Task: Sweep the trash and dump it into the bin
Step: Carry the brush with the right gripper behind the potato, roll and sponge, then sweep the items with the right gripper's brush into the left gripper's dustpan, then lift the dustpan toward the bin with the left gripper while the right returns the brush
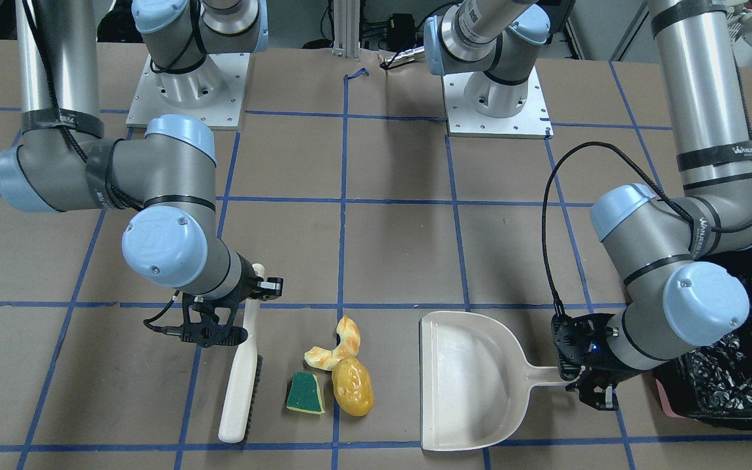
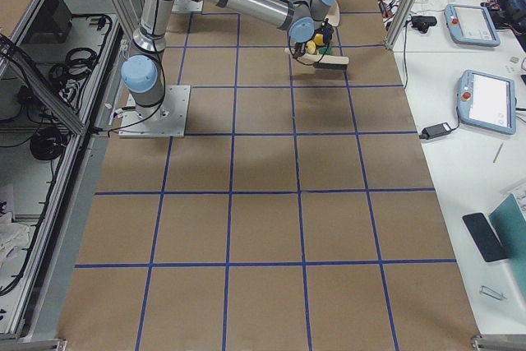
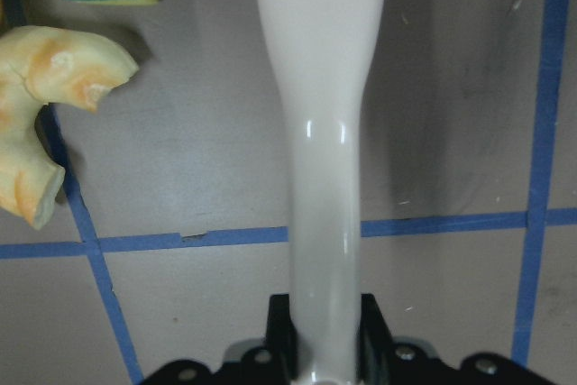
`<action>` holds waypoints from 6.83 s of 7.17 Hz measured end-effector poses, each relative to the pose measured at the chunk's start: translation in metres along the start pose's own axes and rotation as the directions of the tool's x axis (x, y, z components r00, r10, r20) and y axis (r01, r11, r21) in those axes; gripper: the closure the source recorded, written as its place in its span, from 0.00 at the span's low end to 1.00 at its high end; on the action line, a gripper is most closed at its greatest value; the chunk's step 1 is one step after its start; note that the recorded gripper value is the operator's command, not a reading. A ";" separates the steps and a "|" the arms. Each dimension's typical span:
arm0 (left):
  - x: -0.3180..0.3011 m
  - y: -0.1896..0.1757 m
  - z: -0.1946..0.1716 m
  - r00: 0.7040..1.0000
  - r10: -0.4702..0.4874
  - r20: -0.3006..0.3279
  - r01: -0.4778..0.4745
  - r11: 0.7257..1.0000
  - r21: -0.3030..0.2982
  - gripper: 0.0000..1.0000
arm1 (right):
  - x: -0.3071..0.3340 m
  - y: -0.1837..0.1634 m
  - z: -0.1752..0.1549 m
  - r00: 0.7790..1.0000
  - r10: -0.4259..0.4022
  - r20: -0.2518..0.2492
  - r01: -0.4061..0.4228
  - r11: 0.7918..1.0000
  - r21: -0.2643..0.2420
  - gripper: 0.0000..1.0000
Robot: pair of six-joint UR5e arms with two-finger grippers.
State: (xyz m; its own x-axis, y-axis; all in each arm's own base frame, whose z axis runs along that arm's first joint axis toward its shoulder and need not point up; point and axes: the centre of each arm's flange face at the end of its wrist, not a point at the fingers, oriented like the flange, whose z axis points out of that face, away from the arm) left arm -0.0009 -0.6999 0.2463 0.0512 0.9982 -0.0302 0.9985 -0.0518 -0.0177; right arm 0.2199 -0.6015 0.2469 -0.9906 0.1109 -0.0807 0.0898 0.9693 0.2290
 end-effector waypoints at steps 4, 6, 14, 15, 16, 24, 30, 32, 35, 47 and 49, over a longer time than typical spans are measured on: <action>0.000 0.000 0.001 1.000 0.000 -0.001 0.000 1.000 0.000 0.76 | -0.049 0.024 0.013 0.996 0.084 -0.018 -0.084 0.996 -0.010 1.00; 0.000 0.000 0.000 1.000 0.001 0.001 -0.001 1.000 0.000 0.76 | -0.070 0.034 0.015 0.993 0.120 0.007 -0.120 0.993 -0.010 1.00; 0.000 0.000 0.000 1.000 0.000 0.001 0.000 1.000 0.002 0.76 | -0.179 0.048 0.042 0.970 0.199 0.139 -0.206 0.978 0.039 1.00; 0.000 0.000 0.001 1.000 0.000 0.001 0.000 1.000 0.003 0.76 | -0.196 0.046 0.041 0.967 0.202 0.155 -0.210 0.977 0.039 1.00; 0.000 0.000 0.001 1.000 0.000 0.001 0.000 1.000 0.003 0.76 | -0.210 0.047 0.041 0.966 0.201 0.164 -0.210 0.977 0.042 1.00; 0.000 -0.001 -0.001 1.000 -0.001 0.004 0.001 1.000 0.004 0.76 | -0.289 0.077 0.046 0.955 0.135 0.263 -0.152 0.987 0.044 1.00; 0.001 -0.001 -0.007 1.000 -0.002 0.015 0.002 1.000 0.017 0.76 | -0.283 0.081 0.021 0.959 0.152 0.237 -0.171 0.984 0.060 1.00; 0.002 -0.002 -0.006 1.000 -0.004 0.014 0.004 1.000 0.028 0.76 | -0.265 0.086 -0.013 0.957 0.187 0.222 -0.200 0.979 0.041 1.00; 0.003 0.005 -0.014 0.999 -0.032 0.028 0.029 0.996 0.081 0.76 | -0.188 0.071 -0.061 0.967 0.238 0.096 -0.243 0.969 0.040 1.00; 0.178 0.342 -0.189 0.953 -0.302 0.029 0.299 0.950 0.088 0.77 | 0.275 0.008 -0.061 0.995 -0.037 -0.090 0.036 0.999 -0.012 1.00; 0.217 0.409 -0.198 0.963 -0.266 0.043 0.264 0.964 0.040 0.78 | 0.290 0.011 -0.039 0.994 -0.058 -0.096 0.058 0.998 0.005 1.00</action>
State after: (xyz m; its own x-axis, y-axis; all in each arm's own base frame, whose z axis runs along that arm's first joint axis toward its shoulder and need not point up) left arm 0.4227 -0.4991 0.4305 -0.2172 0.9738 -0.0678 0.9749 0.2129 -0.0646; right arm -0.0702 -0.5670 0.2640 -0.9994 0.0332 -0.0006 0.0323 0.9751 0.2194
